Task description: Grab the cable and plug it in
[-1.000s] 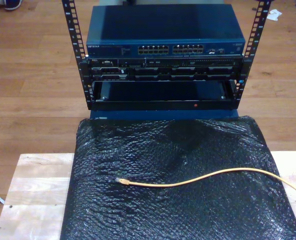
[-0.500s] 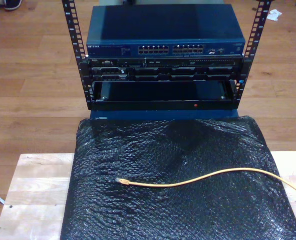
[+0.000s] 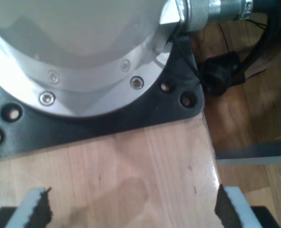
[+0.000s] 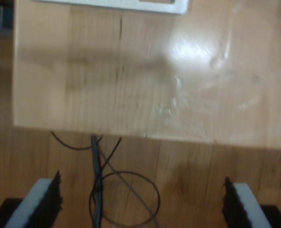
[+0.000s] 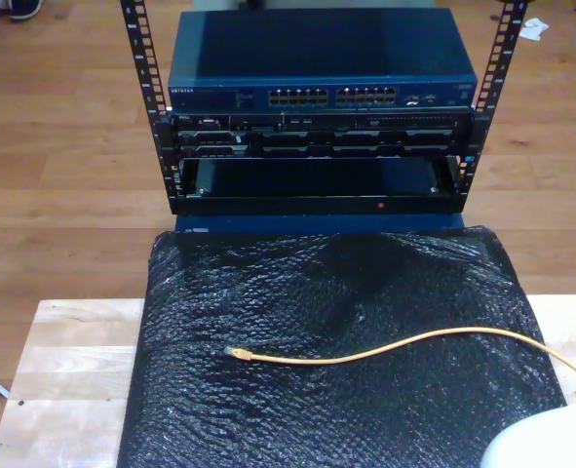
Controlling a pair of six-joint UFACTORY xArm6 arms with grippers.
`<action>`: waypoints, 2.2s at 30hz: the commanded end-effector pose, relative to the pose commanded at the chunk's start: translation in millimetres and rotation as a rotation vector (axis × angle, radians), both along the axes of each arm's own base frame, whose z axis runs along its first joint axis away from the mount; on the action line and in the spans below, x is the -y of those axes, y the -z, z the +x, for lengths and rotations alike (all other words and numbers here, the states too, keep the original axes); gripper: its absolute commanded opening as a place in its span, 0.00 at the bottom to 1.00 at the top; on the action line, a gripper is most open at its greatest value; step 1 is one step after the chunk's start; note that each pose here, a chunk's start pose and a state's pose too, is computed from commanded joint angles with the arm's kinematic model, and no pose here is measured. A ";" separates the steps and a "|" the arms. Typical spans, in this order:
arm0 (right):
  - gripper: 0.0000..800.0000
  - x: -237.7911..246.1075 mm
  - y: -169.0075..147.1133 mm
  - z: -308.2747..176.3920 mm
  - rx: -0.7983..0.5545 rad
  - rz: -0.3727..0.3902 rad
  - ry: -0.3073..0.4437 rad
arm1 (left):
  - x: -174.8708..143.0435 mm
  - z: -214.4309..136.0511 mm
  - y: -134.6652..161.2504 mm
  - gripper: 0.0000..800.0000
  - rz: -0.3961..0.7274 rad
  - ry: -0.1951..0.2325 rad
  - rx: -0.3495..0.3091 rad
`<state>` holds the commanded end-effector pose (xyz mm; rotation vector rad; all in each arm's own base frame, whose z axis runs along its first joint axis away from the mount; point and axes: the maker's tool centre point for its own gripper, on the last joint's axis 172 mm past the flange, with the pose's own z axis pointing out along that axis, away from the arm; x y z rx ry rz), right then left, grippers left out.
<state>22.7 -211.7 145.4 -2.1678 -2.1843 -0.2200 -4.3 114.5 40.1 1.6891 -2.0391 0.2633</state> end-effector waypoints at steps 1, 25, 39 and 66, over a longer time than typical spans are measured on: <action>1.00 4.8 -5.3 0.2 -0.002 -0.006 0.020 | -0.3 -0.1 -1.4 1.00 -0.003 -0.001 -0.002; 1.00 15.6 -71.3 130.8 -0.084 0.037 0.208 | -19.1 85.9 -150.4 1.00 -0.100 -0.040 0.039; 1.00 -58.7 -110.5 237.4 -0.091 0.038 0.356 | -2.6 125.3 -168.9 1.00 -0.006 -0.114 -0.106; 1.00 -313.5 -98.6 339.6 -0.130 0.017 0.251 | 62.2 177.0 -180.2 1.00 0.027 -0.145 -0.190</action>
